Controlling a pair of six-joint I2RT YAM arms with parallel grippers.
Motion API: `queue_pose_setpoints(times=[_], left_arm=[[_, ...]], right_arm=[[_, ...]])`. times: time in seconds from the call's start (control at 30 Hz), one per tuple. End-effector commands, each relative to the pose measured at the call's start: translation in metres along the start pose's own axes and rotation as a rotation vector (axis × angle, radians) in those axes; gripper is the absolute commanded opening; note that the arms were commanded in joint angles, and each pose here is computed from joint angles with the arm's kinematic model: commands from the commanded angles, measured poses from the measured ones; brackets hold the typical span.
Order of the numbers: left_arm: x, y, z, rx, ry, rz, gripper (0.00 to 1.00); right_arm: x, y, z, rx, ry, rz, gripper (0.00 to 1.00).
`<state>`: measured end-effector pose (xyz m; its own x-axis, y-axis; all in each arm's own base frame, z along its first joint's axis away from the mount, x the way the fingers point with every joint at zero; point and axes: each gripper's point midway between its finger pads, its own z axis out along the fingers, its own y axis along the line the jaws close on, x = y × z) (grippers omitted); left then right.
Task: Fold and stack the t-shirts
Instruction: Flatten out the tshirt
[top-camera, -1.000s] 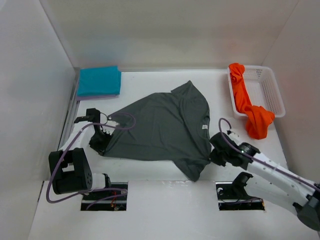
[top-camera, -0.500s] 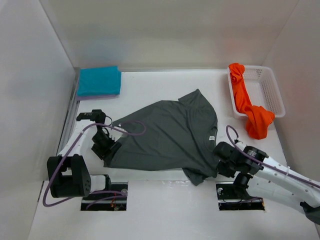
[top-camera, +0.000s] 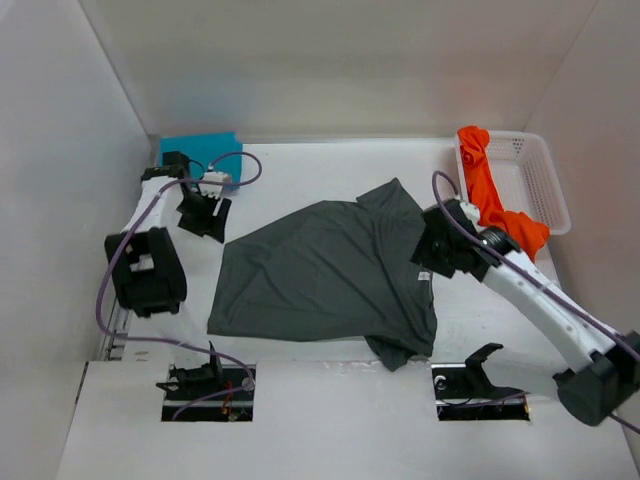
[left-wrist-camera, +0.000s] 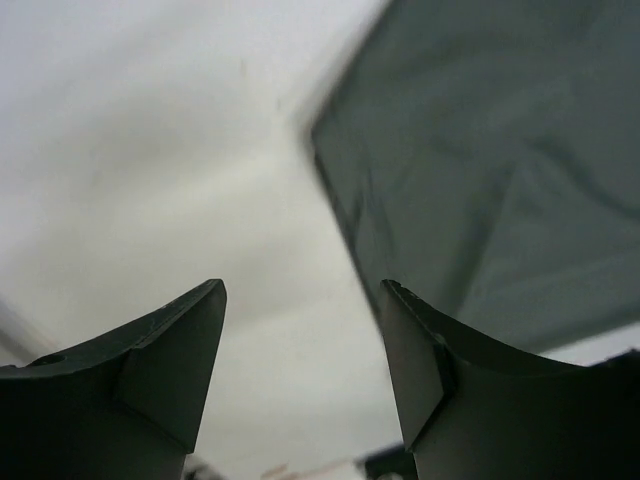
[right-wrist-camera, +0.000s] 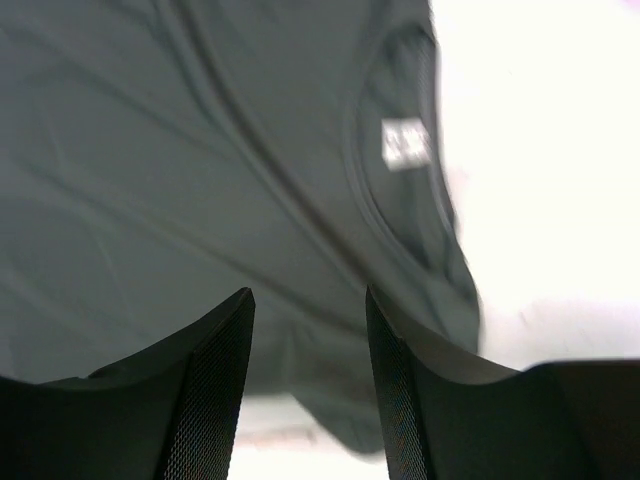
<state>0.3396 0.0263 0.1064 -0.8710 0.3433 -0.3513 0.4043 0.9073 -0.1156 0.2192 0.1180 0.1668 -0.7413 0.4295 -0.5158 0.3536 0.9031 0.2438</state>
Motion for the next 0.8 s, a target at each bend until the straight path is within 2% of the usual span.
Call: queue_pose_setpoints(times=[0.0,0.1,0.37,0.47,0.53,0.6,0.7,0.77], left_arm=[[-0.046,-0.003,0.038,0.016,-0.062,-0.098,0.60],[-0.053,-0.016,0.062,0.057,-0.030,-0.098,0.60],[-0.020,-0.035,0.103,0.052,0.108,-0.046,0.57],[-0.007,-0.047,0.109,0.071,0.146,-0.027,0.39],[-0.008,-0.057,0.105,0.082,0.133,-0.005,0.22],[-0.014,-0.069,0.095,0.085,0.100,0.036,0.12],[-0.035,-0.085,0.065,0.036,-0.013,0.154,0.08],[-0.050,-0.099,0.037,-0.035,-0.108,0.283,0.07]], right_arm=[[-0.046,0.059,0.033,-0.212,-0.069,-0.063,0.53],[-0.053,0.072,0.066,-0.225,-0.048,-0.050,0.53],[-0.042,0.083,0.119,-0.207,0.014,-0.066,0.53],[-0.037,0.082,0.129,-0.198,0.029,-0.068,0.53],[-0.033,0.082,0.133,-0.202,0.036,-0.065,0.53],[-0.029,0.082,0.137,-0.208,0.045,-0.062,0.52],[-0.025,0.079,0.138,-0.212,0.041,-0.059,0.52],[-0.023,0.078,0.139,-0.220,0.037,-0.049,0.52]])
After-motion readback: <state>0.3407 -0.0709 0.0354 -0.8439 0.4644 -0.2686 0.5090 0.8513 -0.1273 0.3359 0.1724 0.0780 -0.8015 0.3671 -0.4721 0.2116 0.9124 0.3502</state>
